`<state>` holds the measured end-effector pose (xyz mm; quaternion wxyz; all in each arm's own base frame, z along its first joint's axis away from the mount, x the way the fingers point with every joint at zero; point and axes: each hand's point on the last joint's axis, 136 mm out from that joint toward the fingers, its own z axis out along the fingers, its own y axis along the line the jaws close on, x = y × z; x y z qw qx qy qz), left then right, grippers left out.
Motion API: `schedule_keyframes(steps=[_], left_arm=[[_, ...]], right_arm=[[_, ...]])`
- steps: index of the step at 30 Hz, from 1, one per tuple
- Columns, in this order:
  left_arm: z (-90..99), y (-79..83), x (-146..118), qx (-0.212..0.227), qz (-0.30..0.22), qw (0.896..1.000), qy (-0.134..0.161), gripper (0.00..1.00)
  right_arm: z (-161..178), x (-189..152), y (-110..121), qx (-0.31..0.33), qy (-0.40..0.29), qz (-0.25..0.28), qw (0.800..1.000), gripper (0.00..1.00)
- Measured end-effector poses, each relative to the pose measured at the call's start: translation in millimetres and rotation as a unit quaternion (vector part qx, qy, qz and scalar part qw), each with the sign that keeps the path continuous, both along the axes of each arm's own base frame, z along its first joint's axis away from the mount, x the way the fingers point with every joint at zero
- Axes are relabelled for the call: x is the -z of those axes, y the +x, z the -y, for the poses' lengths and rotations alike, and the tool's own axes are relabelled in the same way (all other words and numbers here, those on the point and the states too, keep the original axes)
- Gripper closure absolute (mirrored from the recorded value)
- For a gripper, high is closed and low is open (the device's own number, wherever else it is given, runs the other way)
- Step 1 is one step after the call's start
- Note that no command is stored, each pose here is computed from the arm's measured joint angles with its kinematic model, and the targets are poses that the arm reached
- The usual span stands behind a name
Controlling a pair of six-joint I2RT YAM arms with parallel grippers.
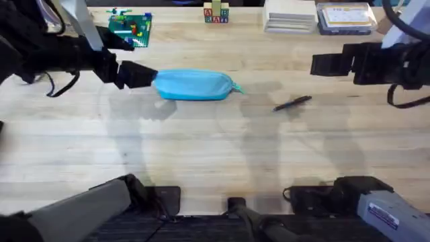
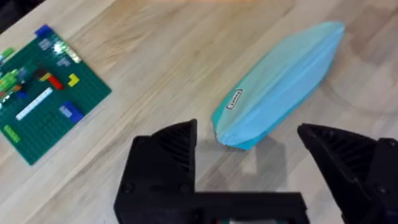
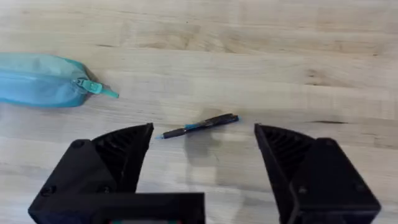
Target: Unzip the bag, pick up the pens from the table one at a time and place them inside, then zip the bag closed.
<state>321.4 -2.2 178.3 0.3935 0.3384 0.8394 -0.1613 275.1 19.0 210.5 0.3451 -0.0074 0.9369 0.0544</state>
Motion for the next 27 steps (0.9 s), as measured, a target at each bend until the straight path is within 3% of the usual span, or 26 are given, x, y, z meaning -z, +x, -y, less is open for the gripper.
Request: schedule_keyframes(steps=[6,13,22,27], left_arm=[[9.6,2.6,9.1,0.063,0.023,0.998,-0.013,0.01],[10.7,10.3,24.5,0.088,0.027,0.995,-0.048,0.01],[12.0,14.5,53.7,0.162,0.064,0.984,-0.026,0.008],[15.5,16.0,61.3,0.192,0.09,0.977,-0.029,0.008]], right_arm=[[-0.1,0.0,0.0,0.0,0.0,0.0,1.0,0.004],[-0.1,0.0,0.0,0.0,0.0,0.0,1.0,0.004],[-0.1,0.0,0.0,0.0,0.0,0.0,1.0,0.005],[0.0,0.0,0.0,0.0,0.0,0.0,1.0,0.004]])
